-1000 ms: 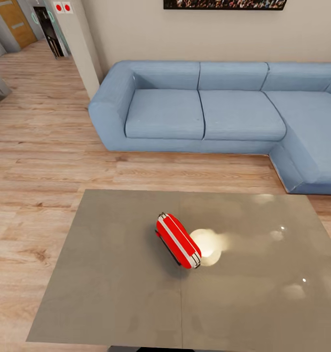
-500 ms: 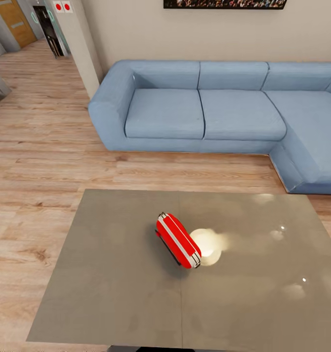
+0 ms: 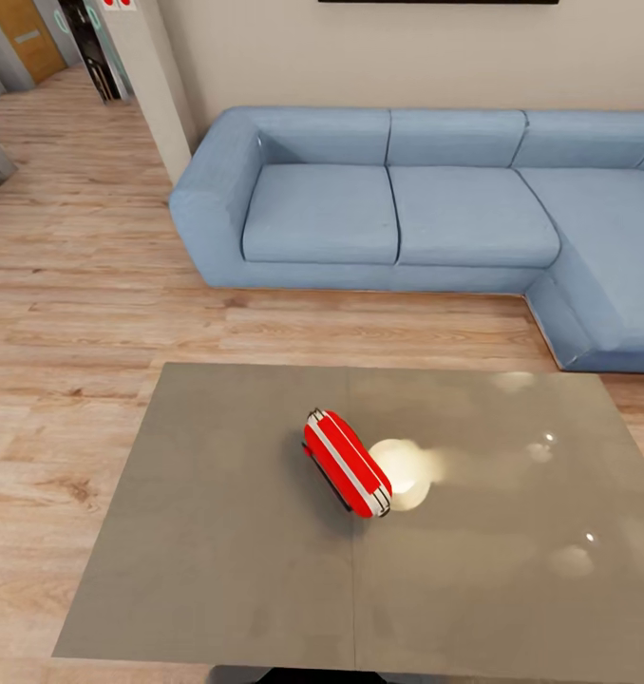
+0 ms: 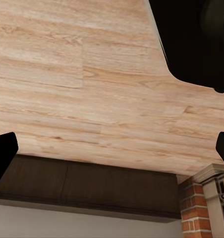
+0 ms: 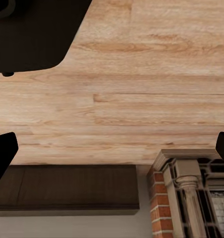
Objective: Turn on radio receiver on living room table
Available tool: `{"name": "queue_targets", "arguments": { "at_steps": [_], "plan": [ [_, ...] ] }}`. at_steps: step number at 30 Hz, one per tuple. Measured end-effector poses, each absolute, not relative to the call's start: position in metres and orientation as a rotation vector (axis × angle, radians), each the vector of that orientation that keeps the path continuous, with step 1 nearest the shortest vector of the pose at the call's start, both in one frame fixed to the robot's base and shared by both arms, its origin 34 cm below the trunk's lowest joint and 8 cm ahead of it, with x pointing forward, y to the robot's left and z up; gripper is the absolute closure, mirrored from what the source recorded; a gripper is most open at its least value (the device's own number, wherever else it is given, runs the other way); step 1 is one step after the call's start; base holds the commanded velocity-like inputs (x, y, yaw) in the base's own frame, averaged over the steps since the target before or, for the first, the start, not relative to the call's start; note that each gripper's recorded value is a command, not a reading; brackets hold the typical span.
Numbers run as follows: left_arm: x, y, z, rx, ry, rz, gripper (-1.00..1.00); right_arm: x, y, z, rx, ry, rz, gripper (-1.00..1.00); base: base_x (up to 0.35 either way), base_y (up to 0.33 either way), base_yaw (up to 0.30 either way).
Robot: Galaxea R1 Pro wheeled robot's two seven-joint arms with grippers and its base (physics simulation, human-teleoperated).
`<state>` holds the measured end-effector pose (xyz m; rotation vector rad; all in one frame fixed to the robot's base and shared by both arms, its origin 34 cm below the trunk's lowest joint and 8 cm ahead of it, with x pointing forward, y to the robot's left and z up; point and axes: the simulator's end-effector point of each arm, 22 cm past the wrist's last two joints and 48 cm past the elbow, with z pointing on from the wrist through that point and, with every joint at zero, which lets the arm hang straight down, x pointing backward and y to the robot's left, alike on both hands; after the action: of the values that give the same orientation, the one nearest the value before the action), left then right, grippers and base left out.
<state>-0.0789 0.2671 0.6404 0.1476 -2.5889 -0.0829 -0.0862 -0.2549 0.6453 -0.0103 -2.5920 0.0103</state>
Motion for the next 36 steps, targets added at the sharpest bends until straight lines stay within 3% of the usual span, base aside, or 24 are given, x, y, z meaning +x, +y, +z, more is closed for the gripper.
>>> {"name": "queue_targets", "arguments": {
  "at_steps": [36],
  "plan": [
    [-0.091,0.267,0.649,0.145,-2.55,-0.085,-1.0,-0.099,-0.255,0.654,-0.007,-2.551,0.009,-1.0,0.0,0.0,0.0]
  ]
}}
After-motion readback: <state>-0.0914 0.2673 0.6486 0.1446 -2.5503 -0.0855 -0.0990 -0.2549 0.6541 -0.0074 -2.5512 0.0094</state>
